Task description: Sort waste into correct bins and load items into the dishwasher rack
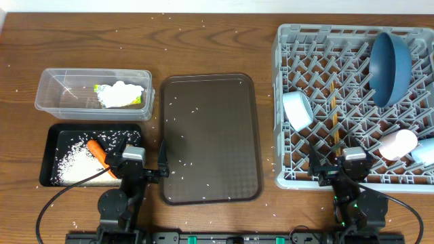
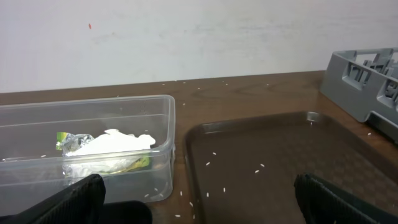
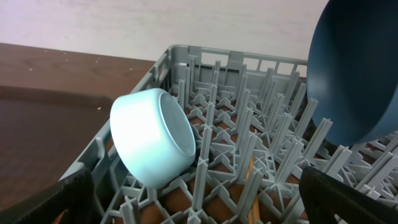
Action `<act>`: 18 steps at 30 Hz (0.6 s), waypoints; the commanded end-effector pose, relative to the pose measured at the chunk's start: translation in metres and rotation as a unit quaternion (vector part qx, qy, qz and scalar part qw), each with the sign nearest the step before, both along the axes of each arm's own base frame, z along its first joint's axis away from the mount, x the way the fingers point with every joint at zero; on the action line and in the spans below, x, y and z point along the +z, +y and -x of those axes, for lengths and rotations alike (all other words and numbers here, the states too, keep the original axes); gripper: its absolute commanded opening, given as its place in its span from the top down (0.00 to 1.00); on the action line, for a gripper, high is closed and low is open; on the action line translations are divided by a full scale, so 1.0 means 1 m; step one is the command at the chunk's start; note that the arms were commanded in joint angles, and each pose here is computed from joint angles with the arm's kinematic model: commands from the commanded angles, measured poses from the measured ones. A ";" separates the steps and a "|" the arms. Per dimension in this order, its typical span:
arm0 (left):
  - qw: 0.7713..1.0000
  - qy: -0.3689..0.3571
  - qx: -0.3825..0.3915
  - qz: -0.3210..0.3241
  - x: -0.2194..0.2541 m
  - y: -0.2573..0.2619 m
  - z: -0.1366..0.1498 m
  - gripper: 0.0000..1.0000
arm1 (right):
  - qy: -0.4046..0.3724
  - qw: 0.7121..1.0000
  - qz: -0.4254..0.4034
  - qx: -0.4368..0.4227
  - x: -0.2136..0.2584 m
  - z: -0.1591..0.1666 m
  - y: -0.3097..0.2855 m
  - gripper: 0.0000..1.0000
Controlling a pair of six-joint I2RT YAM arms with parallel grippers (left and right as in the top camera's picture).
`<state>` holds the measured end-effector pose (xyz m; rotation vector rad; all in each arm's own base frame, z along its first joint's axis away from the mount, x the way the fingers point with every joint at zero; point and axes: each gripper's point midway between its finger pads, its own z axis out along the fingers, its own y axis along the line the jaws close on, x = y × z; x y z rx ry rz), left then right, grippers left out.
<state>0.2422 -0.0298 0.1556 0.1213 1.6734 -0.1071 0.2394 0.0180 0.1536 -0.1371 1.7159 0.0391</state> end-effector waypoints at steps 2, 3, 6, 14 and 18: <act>1.000 0.016 -0.001 -0.004 -0.015 0.000 0.000 0.02 | -0.001 1.000 -0.007 -0.001 0.000 0.000 -0.001 0.02; 1.000 0.016 -0.001 -0.004 -0.015 0.000 0.000 0.02 | -0.001 1.000 -0.007 -0.001 0.000 0.000 -0.001 0.01; 1.000 0.016 -0.001 -0.004 -0.015 0.000 0.000 0.02 | -0.001 1.000 -0.007 -0.001 0.000 0.000 -0.001 0.01; 1.000 0.016 -0.001 -0.004 -0.015 0.000 0.000 0.02 | -0.001 1.000 -0.007 -0.001 0.000 0.000 -0.001 0.01; 1.000 0.016 -0.001 -0.004 -0.015 0.000 0.000 0.02 | -0.001 1.000 -0.007 -0.001 -0.001 0.000 -0.001 0.01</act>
